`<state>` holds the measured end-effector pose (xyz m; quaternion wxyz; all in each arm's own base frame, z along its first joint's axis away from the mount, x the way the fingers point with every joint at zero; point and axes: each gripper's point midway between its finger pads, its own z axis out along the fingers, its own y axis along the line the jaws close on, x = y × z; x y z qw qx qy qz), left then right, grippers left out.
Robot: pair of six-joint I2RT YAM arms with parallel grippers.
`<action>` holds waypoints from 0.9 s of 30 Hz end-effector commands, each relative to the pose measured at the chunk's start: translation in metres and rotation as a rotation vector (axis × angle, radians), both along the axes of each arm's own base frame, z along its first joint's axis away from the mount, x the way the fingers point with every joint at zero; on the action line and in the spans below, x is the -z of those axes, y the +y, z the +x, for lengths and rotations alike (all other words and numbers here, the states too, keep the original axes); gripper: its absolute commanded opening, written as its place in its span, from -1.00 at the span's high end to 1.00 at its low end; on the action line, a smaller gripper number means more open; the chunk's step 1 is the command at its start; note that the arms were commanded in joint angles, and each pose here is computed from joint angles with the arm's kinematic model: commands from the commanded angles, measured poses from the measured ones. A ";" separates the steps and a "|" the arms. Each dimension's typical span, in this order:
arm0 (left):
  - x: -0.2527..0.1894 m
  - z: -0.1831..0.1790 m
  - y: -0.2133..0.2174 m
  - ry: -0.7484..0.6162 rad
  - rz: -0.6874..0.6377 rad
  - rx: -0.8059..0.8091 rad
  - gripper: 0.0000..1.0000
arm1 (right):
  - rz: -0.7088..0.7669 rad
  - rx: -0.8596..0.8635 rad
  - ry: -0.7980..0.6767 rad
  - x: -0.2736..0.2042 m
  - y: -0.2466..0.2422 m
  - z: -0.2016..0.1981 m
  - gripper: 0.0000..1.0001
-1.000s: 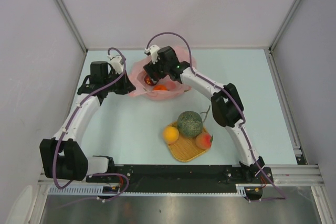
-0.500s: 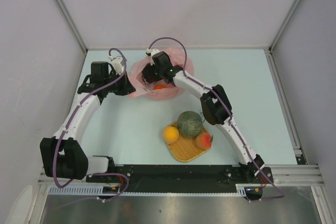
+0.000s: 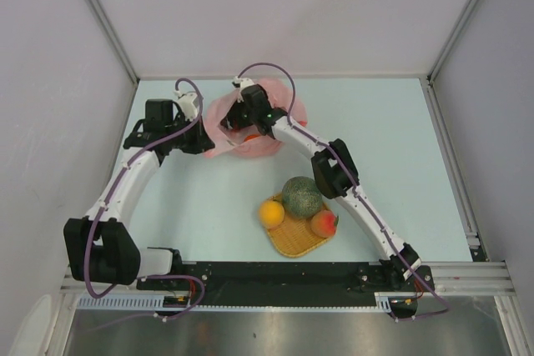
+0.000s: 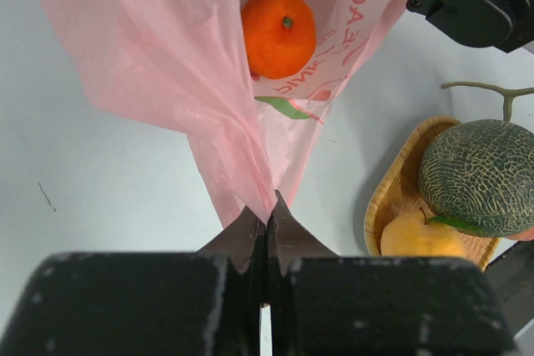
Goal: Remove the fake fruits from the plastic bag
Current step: Take out the fake fruit from the plastic bag.
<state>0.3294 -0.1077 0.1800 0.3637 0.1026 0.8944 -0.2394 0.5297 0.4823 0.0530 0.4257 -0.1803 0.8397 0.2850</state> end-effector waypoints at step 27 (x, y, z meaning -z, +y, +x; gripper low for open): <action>-0.047 0.044 -0.011 -0.229 -0.108 -0.012 0.99 | -0.182 -0.624 -0.143 -0.145 -0.066 -0.240 0.35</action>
